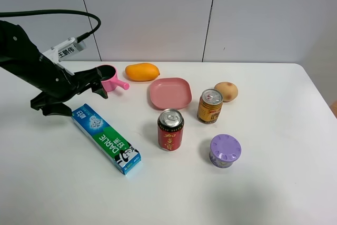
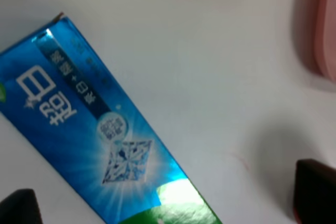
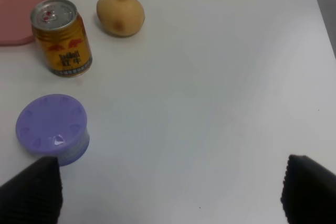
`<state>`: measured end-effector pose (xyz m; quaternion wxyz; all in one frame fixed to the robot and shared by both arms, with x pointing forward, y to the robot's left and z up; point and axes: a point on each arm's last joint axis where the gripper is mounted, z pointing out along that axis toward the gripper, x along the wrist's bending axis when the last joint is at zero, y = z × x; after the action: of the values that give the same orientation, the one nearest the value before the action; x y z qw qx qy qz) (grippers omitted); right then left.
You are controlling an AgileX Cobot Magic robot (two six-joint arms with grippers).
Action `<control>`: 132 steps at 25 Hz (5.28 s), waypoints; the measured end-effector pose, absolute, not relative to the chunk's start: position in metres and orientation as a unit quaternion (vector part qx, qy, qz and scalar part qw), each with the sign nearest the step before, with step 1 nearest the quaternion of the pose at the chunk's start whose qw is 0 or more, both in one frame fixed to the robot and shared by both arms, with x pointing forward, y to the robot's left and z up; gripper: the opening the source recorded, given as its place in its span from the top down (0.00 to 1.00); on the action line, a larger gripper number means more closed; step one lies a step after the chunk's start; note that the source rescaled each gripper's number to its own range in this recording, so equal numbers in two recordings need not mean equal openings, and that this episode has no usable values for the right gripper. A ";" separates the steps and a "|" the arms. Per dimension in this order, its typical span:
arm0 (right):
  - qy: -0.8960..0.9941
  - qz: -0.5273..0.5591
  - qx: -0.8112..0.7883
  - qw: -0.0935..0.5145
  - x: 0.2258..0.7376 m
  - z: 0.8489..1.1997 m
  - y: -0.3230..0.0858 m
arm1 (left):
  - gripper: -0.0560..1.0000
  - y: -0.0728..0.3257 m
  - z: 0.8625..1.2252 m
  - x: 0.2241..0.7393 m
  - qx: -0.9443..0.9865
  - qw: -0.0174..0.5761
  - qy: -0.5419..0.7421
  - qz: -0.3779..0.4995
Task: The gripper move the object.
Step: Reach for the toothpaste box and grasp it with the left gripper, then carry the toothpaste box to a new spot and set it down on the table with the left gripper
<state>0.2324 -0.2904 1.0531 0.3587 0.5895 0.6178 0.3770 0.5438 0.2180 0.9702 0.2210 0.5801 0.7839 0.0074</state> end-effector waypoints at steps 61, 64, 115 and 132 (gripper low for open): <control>0.618 0.377 0.590 0.359 0.232 1.053 -0.290 | 0.09 0.214 0.875 0.562 0.578 0.140 0.803 -0.028; 0.618 0.377 0.590 0.359 0.232 1.053 -0.290 | 0.09 0.214 0.875 0.562 0.579 0.140 0.803 -0.028; 0.618 0.377 0.590 0.359 0.232 1.053 -0.290 | 0.90 0.167 1.147 0.576 0.791 0.240 0.555 0.092; 0.618 0.377 0.590 0.359 0.232 1.053 -0.290 | 0.90 -0.038 1.155 0.496 0.903 0.282 0.317 0.068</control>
<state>0.2324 -0.2904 1.0531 0.3587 0.5895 0.6178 0.3770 0.4961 -0.0384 1.1552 0.2822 0.9030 0.3168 0.0682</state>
